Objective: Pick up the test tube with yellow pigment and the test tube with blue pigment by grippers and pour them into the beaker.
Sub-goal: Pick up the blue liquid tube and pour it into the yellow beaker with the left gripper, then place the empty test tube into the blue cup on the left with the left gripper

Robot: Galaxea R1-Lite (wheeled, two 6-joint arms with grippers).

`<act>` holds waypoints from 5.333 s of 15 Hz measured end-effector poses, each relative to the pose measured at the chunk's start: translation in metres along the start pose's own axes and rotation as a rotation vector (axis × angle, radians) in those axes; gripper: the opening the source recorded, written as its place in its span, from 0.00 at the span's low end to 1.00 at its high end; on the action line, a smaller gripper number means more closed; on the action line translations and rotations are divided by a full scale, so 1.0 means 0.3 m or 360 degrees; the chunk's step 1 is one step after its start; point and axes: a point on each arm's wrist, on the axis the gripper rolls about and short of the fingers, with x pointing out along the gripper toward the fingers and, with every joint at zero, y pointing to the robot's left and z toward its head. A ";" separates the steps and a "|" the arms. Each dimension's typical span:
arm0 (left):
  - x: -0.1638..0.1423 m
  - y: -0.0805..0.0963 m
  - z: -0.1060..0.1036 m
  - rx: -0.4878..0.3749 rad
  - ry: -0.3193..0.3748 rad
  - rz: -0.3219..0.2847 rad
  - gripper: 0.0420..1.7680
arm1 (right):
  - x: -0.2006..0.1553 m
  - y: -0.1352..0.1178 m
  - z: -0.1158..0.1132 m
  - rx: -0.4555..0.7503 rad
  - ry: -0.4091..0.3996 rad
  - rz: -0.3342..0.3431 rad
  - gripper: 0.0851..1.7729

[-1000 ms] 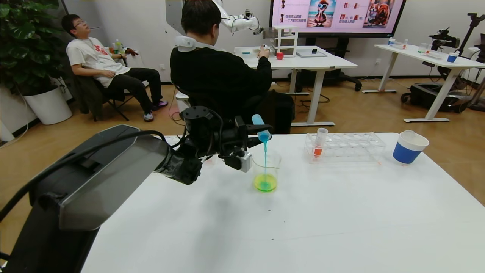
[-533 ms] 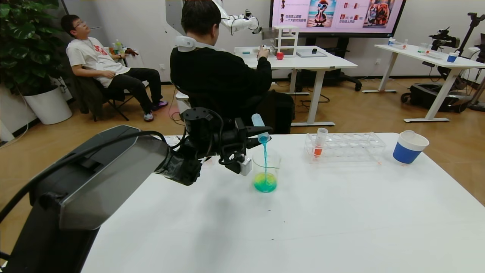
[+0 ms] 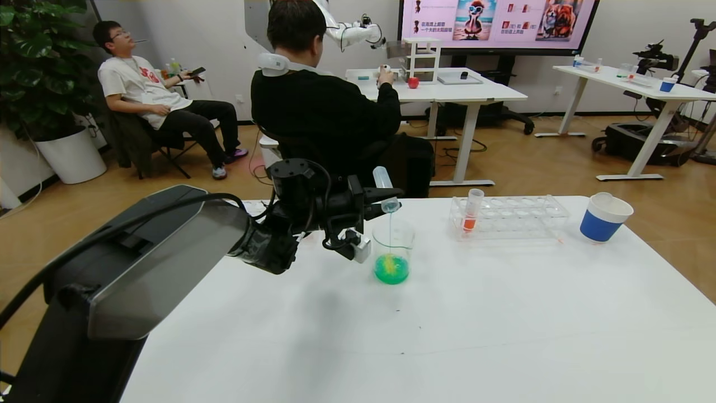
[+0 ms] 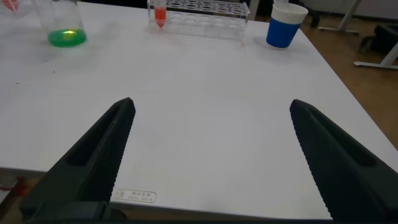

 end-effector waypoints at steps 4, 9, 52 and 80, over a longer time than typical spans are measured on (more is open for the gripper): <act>-0.001 -0.001 -0.001 0.0010 -0.0001 -0.0001 0.26 | 0.000 0.000 0.000 -0.0001 -0.0001 0.0000 0.98; 0.006 0.033 -0.003 -0.0155 0.0026 0.0017 0.26 | 0.000 0.000 0.000 0.0000 -0.0001 -0.0001 0.98; -1.029 0.043 -0.331 -0.1924 0.2476 0.1858 0.26 | 0.000 0.000 0.000 0.0000 0.0000 -0.0001 0.98; -0.584 0.354 -0.140 -0.2124 0.1903 0.1681 0.99 | 0.000 0.000 0.000 0.0000 0.0000 -0.0001 0.98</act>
